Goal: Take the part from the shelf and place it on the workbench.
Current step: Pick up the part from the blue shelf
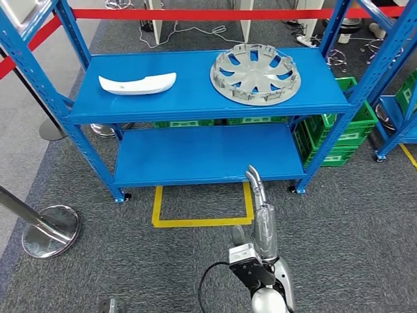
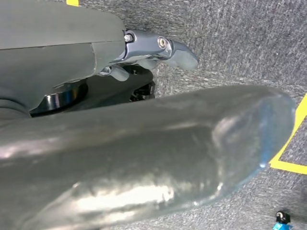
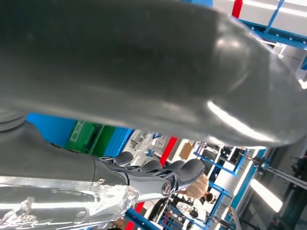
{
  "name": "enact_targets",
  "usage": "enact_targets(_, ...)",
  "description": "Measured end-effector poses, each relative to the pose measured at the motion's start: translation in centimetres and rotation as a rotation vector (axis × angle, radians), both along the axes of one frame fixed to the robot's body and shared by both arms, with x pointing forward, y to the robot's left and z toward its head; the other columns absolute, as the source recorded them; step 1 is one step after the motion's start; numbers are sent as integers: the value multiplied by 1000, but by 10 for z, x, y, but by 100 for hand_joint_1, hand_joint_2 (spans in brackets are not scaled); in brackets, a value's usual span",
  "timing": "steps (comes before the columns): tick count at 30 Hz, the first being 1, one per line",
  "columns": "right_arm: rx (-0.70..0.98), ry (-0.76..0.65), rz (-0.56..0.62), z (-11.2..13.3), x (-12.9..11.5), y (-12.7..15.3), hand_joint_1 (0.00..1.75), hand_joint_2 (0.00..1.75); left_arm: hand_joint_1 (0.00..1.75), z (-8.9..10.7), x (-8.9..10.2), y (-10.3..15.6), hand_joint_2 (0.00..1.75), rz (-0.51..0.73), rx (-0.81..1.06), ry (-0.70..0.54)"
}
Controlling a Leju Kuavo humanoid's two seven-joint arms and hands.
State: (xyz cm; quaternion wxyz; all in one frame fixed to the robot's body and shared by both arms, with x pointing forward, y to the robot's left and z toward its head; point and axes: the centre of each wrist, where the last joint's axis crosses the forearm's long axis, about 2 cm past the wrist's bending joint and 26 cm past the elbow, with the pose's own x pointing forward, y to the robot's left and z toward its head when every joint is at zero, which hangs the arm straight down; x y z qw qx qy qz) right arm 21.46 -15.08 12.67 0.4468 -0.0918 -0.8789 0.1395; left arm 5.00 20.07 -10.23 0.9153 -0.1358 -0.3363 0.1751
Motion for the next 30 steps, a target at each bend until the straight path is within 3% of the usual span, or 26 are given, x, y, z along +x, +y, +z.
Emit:
enact_targets(21,0,-7,-4,1,0,1,0,0,0,1,0,-2,0,0,-50,-7)
enact_targets(30,-6,-10,-6,0,-1,1,0,0,0,0,0,-1,0,19,26,29)
